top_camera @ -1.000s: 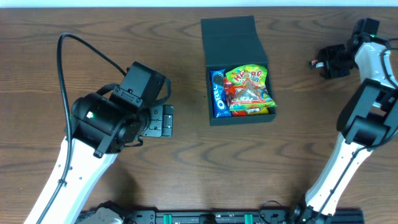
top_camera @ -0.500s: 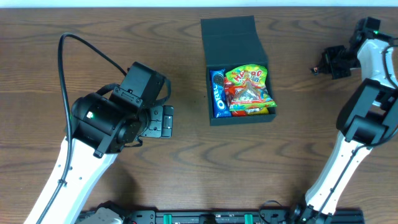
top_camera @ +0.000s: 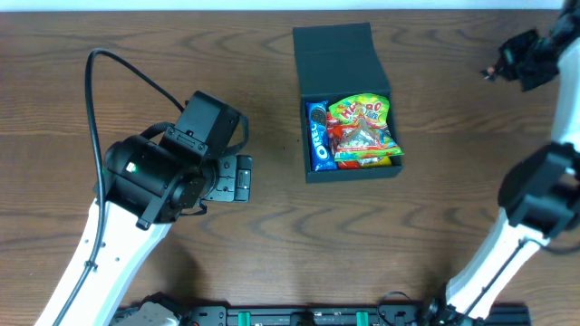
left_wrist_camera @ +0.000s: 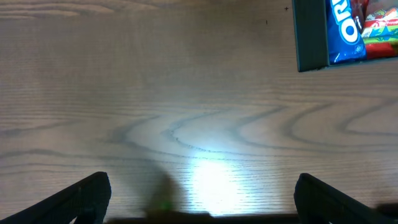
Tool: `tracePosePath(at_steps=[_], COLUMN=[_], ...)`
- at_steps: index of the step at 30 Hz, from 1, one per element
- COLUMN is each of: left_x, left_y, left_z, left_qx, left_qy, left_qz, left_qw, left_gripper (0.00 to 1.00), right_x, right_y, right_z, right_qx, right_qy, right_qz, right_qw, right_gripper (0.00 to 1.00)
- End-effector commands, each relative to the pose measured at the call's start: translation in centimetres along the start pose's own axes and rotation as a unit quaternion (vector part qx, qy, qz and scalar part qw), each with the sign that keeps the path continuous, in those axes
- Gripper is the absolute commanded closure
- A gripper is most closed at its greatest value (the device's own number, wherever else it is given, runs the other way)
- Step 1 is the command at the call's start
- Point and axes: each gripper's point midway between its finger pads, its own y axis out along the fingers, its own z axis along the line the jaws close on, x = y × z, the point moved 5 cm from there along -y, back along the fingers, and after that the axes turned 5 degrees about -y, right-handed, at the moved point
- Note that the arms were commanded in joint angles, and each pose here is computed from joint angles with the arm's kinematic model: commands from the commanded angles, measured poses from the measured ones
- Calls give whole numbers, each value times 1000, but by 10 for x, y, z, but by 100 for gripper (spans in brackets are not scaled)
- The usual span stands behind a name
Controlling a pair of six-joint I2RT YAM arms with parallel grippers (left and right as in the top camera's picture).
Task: Pack container
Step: 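Close the right gripper on the black candy bar and lift, then carry the candy bar with the right gripper into the box and release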
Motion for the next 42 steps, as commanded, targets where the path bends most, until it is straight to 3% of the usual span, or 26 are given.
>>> tracePosePath(at_steps=[1,6,9,12,16,20,24,32,39,42], left_x=[-2,-6,-15,-25,-35,-39,-39,-39,-38,-38], left_y=[-3,-22,-46,-64,-74,-73,-73,-73,-73,-73], left_z=[2,13,32,40,47,49,49,49,48,48], left_qx=[-3,-3,6,-10,-19,-14,-13,-13,-15,-15], left_qy=[0,-15,-44,-51,-54,-52,-52,-52,-53,-53], left_qz=[-3,-43,-101,-133,-147,-138,-138,-138,-141,-141], left_qw=[1000,999,994,990,988,989,989,989,989,989], left_gripper=[5,5,5,5,5,5,5,5,5,5], right_x=[-9,-54,-109,-159,-227,-264,-282,-289,-305,-317], right_y=[-75,-130,-148,-145,-140,-140,-129,-61,2,13], right_z=[28,46,54,63,82,91,90,81,62,60], right_qx=[39,56,58,61,72,68,36,2,-15,-6], right_qy=[-126,-255,-340,-384,-501,-563,-592,-571,-515,-515], right_qz=[-67,-78,-27,42,106,116,120,134,147,156], right_qw=[989,962,938,920,856,815,796,810,844,843], right_gripper=[99,98,99,98,99,99,99,99,98,99])
